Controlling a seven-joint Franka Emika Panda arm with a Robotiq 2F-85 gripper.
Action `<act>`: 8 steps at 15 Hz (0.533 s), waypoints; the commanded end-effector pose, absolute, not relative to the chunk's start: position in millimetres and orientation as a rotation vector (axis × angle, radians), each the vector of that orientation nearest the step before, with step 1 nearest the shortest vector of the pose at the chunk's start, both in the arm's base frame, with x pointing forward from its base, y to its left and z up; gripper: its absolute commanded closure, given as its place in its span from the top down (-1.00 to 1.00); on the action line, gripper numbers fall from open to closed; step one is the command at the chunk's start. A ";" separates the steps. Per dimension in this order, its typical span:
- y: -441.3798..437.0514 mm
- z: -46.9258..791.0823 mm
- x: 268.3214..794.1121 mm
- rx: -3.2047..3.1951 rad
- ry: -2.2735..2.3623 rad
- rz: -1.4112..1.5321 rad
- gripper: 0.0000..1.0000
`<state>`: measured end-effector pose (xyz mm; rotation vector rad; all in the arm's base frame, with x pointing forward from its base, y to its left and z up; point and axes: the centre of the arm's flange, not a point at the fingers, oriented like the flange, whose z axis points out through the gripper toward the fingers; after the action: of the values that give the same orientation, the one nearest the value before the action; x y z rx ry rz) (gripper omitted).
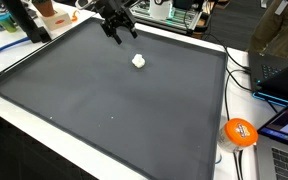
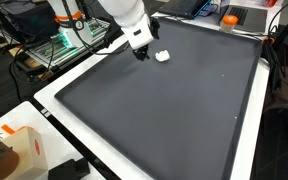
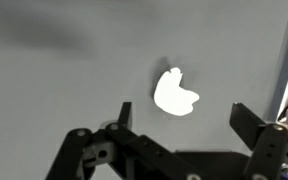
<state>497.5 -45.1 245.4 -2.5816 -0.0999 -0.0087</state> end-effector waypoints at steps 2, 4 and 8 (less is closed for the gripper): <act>-10.4 217.9 483.4 -2.586 -0.141 0.039 0.83; -2.3 213.4 482.6 -2.606 -0.135 0.005 0.63; 6.1 203.4 485.5 -2.688 -0.109 -0.014 0.70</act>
<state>490.4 -2.4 214.9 -2.6437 -0.1422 -0.0185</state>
